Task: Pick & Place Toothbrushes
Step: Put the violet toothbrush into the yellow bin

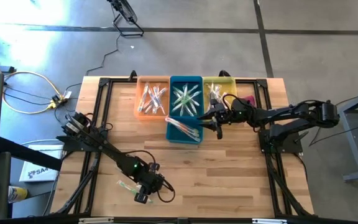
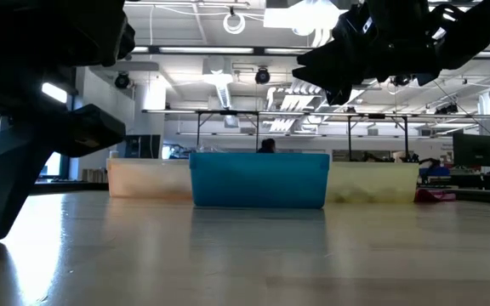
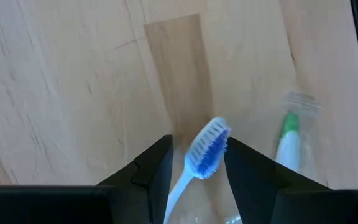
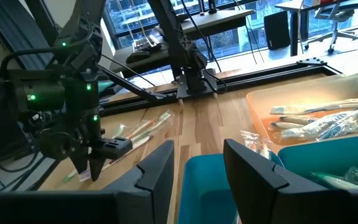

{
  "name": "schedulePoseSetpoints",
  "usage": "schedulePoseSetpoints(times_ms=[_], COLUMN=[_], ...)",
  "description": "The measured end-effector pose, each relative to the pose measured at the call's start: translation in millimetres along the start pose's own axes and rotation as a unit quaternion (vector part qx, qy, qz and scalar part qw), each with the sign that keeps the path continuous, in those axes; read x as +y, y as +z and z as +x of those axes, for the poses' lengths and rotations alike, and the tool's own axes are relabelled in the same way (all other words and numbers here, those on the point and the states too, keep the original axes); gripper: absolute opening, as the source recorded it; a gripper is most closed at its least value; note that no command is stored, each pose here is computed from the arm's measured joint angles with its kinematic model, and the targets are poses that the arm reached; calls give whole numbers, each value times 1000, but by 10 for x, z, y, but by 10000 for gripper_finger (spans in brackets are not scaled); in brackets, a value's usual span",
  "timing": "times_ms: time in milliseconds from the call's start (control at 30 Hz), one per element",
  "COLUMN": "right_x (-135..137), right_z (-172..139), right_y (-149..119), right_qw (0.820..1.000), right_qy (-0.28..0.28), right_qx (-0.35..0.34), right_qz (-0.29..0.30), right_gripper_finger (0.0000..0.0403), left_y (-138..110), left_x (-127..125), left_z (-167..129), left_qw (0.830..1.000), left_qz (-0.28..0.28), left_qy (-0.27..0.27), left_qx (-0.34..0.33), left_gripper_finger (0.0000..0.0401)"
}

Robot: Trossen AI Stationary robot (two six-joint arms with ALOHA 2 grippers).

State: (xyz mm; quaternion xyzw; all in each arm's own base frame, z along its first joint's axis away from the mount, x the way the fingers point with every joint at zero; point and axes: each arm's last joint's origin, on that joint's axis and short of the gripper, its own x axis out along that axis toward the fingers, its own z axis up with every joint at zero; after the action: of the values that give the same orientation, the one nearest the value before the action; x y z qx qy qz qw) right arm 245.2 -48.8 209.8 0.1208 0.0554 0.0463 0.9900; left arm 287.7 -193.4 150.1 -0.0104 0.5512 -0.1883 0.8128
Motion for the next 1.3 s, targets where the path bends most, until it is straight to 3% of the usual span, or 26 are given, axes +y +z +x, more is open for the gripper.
schedulePoseSetpoints(times_ms=[233, 567, 733, 1067, 1300], right_x=[0, 0, 0, 0, 1], right_z=[0, 0, 0, 0, 0], right_y=[0, 0, 0, 0, 0], right_qw=[1000, 1000, 1000, 1000, 1000], right_qy=[0, 0, 0, 1, 2], right_qx=[0, 0, 0, 0, 0], right_qz=[0, 0, 0, 2, 2], right_gripper_finger=[133, 133, 133, 133, 133], left_y=[-1, -4, -5, 12, 117], left_x=[1, 13, 19, 41, 309], left_z=[3, 7, 7, -26, -347], left_qw=[1000, 1000, 1000, 995, 988], left_qz=[0, -1, 4, 67, 51], left_qy=[1, 6, 20, 71, 138], left_qx=[0, 1, -2, -19, -43], left_gripper_finger=[131, 40, 46, 37, 35])
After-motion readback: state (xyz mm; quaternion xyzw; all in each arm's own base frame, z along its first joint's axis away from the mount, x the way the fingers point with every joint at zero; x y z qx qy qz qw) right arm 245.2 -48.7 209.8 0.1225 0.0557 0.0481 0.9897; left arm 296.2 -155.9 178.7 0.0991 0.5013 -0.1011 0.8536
